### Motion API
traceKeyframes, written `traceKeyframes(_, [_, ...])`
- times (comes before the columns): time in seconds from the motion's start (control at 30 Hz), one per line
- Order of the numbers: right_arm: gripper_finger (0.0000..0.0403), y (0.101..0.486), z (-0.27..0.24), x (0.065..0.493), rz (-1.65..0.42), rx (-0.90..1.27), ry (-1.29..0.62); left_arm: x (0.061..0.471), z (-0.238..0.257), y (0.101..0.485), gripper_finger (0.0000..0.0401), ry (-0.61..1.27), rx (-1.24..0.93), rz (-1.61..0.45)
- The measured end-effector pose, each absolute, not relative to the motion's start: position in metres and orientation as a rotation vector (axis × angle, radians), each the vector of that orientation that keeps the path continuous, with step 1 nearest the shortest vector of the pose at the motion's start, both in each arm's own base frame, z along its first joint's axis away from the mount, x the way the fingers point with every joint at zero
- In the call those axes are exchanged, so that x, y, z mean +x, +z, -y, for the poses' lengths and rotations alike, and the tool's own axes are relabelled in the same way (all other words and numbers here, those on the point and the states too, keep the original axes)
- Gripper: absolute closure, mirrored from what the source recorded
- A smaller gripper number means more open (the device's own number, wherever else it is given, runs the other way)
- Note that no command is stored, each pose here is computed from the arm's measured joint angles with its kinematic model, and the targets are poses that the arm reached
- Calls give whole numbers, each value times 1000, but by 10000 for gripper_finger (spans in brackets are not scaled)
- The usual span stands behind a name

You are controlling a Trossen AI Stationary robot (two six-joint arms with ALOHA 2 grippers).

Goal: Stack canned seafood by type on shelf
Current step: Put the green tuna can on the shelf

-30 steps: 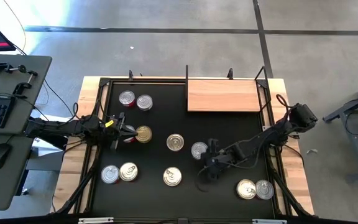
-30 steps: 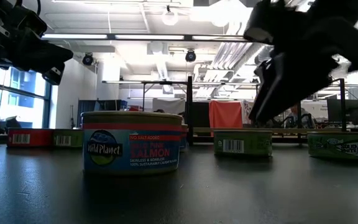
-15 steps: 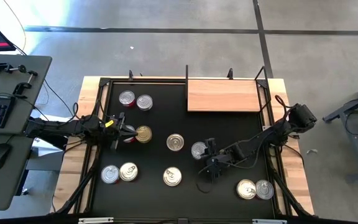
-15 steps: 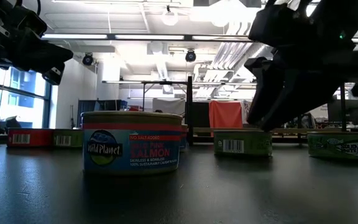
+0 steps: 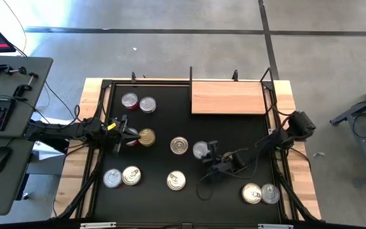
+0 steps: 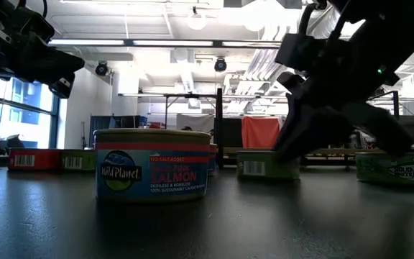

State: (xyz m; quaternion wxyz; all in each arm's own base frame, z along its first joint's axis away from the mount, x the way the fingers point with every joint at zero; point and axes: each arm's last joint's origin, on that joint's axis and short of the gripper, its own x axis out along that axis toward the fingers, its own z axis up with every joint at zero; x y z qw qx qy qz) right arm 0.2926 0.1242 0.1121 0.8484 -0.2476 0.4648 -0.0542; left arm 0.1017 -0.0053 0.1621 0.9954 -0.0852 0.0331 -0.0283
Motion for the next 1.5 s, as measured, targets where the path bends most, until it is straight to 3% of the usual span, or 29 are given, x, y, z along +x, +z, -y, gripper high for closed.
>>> traceKeyframes(0.17, [394,111,-126,290,-956,-565,-221,102,5,162,400,-57,-171,-66])
traceKeyframes(0.47, [402,143,-122,309,-929,-489,-302,102,5,162,400,-56,-171,-66])
traceKeyframes(0.83, [403,184,-91,328,-1017,-623,-537,102,5,162,400,-57,-171,-66])
traceKeyframes(1.17, [403,202,15,326,-1192,-553,-639,102,5,162,400,-57,-171,-66])
traceKeyframes(1.5, [402,188,127,332,-1073,-373,-599,102,5,162,400,-57,-171,-66])
